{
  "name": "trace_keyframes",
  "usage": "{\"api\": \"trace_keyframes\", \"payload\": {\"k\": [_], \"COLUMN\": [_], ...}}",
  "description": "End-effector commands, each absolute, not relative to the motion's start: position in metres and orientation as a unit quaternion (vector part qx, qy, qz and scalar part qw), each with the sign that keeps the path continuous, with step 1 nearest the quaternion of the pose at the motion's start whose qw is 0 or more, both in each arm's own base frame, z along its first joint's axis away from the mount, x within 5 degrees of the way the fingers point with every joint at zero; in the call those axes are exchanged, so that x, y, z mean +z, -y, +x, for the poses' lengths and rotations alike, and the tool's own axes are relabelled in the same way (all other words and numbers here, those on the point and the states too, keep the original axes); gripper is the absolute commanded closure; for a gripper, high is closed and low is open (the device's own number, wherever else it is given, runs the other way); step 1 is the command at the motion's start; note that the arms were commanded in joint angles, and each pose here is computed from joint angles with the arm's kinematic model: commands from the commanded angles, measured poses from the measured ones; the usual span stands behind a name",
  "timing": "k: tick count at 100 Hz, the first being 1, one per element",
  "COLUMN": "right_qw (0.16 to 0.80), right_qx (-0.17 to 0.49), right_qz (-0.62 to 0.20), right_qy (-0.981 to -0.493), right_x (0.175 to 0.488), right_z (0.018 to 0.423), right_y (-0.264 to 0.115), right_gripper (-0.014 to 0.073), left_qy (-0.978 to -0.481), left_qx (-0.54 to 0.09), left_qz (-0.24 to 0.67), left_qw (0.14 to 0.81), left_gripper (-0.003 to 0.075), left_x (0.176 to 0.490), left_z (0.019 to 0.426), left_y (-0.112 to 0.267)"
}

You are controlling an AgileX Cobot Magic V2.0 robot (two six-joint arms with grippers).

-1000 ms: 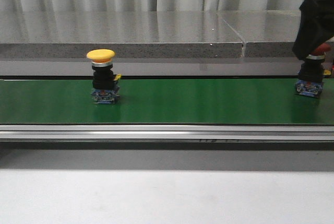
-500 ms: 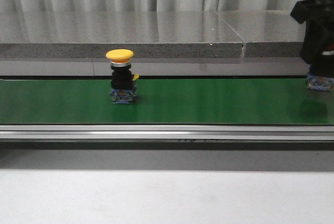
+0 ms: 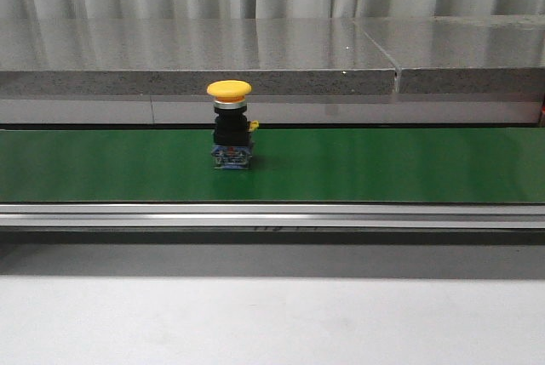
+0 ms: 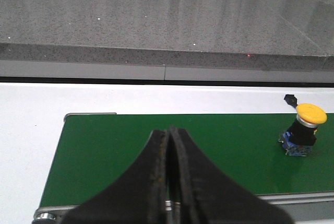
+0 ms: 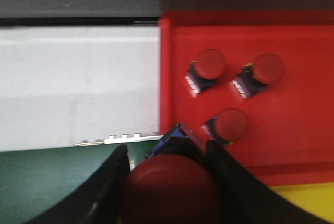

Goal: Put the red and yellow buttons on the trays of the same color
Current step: 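Carry the red button into the red tray and open the right gripper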

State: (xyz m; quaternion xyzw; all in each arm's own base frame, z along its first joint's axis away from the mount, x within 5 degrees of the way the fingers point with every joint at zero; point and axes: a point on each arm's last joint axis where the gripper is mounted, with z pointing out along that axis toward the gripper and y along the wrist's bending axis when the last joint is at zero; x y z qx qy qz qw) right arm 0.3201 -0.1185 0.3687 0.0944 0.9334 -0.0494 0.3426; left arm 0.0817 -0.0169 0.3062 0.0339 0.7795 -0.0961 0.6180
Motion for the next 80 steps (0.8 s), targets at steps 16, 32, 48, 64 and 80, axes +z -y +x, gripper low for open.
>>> {"api": "trace_keyframes", "payload": {"k": [16, 32, 48, 64, 80], "right_qw": [0.379, 0.371, 0.361, 0.336, 0.324], "right_qx": [-0.059, -0.048, -0.053, -0.049, -0.047], "right_qz": [0.193, 0.238, 0.256, 0.256, 0.26], "right_qy": [-0.903, -0.896, -0.895, -0.905, -0.909], "right_x": [0.366, 0.34, 0.309, 0.276, 0.251], "right_z": [0.314, 0.319, 0.332, 0.345, 0.353], "right_y": [0.183, 0.214, 0.236, 0.247, 0.254], "right_gripper": [0.0504, 0.0504, 0.0504, 0.0504, 0.0504], "left_qy": [-0.749, -0.749, -0.749, -0.749, -0.749], "left_qx": [-0.099, -0.099, -0.099, -0.099, -0.099], "left_qz": [0.03, 0.03, 0.03, 0.03, 0.03], "left_qw": [0.654, 0.654, 0.654, 0.654, 0.654], "left_gripper": [0.0739, 0.0739, 0.0739, 0.0739, 0.0739], "left_x": [0.321, 0.321, 0.321, 0.321, 0.321], "left_z": [0.082, 0.082, 0.082, 0.082, 0.082], "left_y": [0.016, 0.016, 0.016, 0.016, 0.016]}}
